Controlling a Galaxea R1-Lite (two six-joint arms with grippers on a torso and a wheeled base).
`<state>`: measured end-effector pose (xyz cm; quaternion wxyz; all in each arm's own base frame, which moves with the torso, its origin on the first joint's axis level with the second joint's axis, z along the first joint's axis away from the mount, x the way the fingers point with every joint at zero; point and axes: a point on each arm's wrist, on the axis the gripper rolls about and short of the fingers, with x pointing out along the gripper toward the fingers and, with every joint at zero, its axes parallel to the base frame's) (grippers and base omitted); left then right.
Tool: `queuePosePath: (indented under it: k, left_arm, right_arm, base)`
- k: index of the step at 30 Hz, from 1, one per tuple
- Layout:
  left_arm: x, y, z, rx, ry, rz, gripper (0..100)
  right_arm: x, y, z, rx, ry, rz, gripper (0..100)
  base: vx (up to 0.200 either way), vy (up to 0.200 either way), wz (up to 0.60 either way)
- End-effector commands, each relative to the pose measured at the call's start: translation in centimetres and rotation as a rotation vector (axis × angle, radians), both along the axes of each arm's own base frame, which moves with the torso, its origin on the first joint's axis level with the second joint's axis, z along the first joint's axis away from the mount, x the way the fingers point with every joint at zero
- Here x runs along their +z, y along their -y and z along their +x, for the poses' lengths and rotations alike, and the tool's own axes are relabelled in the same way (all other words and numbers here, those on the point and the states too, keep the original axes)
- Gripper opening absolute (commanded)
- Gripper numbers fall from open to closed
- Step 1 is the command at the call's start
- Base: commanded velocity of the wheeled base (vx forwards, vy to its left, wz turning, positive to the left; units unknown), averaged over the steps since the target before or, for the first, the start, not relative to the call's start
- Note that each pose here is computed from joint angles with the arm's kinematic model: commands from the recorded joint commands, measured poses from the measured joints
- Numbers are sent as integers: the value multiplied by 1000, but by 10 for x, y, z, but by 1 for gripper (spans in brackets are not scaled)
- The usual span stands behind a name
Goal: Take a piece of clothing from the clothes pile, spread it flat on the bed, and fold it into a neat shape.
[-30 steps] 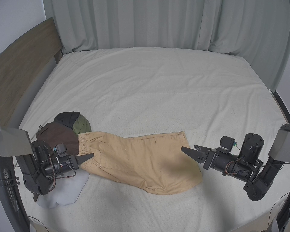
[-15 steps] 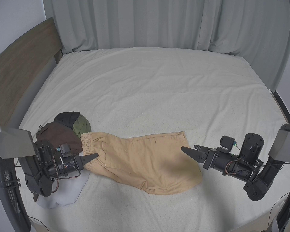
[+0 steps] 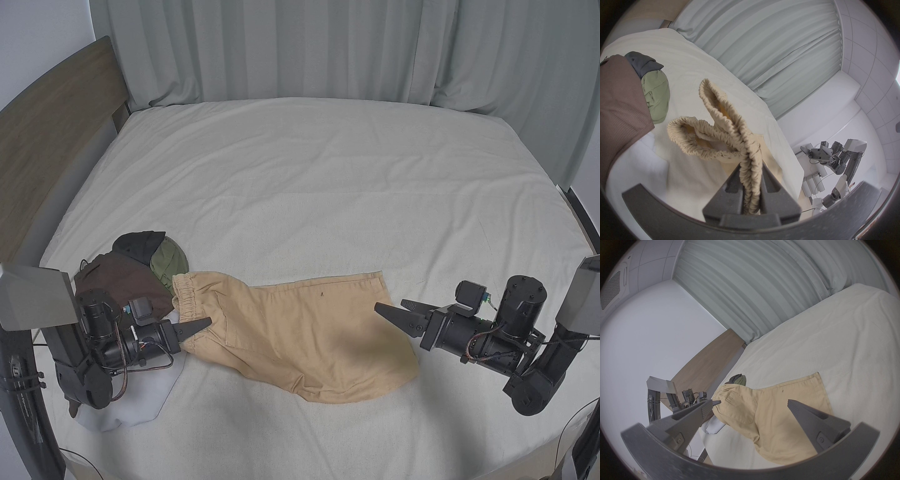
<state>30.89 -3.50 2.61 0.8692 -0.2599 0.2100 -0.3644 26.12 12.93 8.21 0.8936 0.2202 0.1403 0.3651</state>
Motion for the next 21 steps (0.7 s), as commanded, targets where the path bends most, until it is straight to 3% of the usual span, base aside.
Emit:
queuePosePath:
  k: [1,9,15,21]
  left_arm:
    - [0,4,-1,-13,-3,-2,0]
    - [4,11,1,-35,13,-6,0]
    - [18,36,-2,-92,6,-59,0]
    - [22,63,2,-83,3,-86,0]
  right_arm:
    - [1,1,0,-2,6,2,100]
    - [5,1,-1,-2,16,7,100]
    - [8,2,-2,-4,27,12,100]
    - [10,1,-1,-2,34,15,100]
  base:
    - [0,0,0]
    - [0,0,0]
    - [0,0,0]
    - [0,0,0]
